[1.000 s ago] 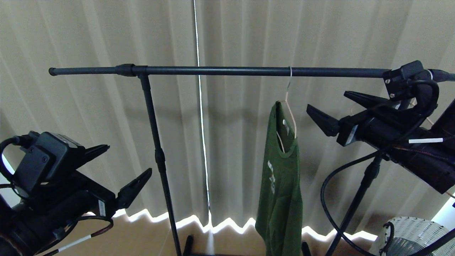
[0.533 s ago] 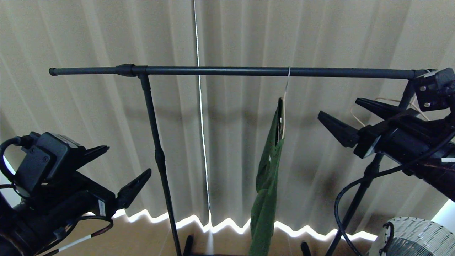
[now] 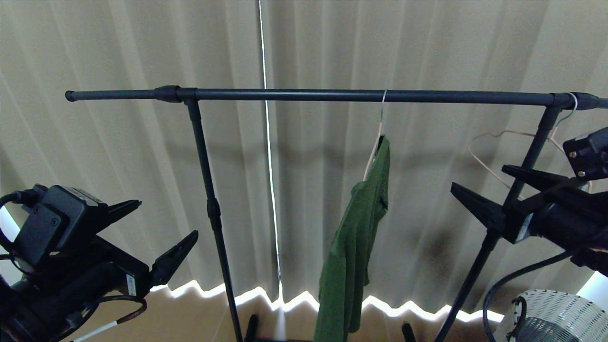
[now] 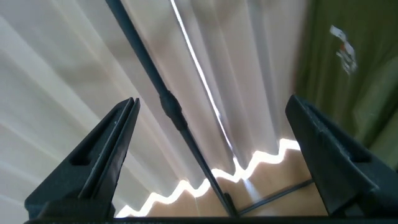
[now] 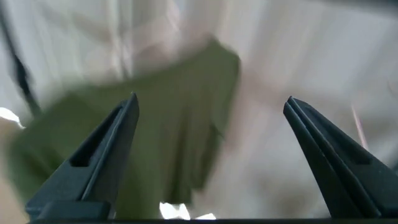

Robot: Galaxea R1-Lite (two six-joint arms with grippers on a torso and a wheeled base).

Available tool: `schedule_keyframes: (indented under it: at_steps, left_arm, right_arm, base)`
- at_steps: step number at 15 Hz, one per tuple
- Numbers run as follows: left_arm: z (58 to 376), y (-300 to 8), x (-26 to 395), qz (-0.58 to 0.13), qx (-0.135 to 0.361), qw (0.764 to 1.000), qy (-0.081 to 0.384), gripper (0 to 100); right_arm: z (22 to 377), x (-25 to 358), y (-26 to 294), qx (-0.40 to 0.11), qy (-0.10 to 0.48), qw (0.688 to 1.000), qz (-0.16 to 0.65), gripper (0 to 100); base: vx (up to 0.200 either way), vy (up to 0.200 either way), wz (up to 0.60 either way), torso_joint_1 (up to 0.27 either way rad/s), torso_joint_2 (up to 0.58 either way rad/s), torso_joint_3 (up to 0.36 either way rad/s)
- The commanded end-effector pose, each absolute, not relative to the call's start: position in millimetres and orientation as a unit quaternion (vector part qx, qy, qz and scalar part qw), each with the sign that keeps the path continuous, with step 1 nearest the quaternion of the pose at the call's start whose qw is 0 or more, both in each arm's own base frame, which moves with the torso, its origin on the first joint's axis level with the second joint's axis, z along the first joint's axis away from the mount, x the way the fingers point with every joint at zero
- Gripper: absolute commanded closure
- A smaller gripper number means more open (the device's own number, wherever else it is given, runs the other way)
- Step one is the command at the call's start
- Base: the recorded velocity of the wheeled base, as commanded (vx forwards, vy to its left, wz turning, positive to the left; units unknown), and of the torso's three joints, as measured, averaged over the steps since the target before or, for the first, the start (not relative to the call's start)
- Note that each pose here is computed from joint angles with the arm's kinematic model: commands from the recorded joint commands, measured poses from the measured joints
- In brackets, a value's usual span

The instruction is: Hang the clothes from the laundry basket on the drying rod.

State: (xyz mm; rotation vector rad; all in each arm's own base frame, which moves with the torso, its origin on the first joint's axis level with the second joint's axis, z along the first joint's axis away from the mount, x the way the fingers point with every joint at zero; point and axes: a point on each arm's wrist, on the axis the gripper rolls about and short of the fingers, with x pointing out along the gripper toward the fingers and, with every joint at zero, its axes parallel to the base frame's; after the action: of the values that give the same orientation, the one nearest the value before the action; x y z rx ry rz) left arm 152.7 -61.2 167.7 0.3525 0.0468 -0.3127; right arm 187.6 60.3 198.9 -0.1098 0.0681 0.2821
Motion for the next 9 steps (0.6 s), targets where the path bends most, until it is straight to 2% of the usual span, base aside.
schedule_keyframes:
  at_steps: [1, 2, 5, 9]
  left_arm:
    - [167, -54, 153, -0.134, 0.174, 0.975, 0.025, 0]
    - [167, -52, 153, -0.130, 0.174, 0.976, 0.026, 0]
    - [165, -48, 148, -0.123, 0.174, 0.977, 0.028, 0]
    - [164, -48, 147, -0.123, 0.173, 0.977, 0.029, 0]
  right_arm:
    - [203, 168, 42, -0.056, 0.049, 0.991, 0.109, 0]
    - [201, 163, 37, -0.059, 0.070, 0.991, 0.099, 0]
    - [192, 140, 27, -0.065, 0.141, 0.984, 0.083, 0]
    - [186, 134, 23, -0.066, 0.159, 0.982, 0.076, 0]
  base:
    - [0.000, 0.000, 0.00, 0.000, 0.00, 0.000]
    - [0.000, 0.000, 0.00, 0.000, 0.00, 0.000]
    - [-0.200, 0.000, 0.00, 0.009, 0.01, -0.001]
    - [-0.200, 0.000, 0.00, -0.006, 0.00, 0.007]
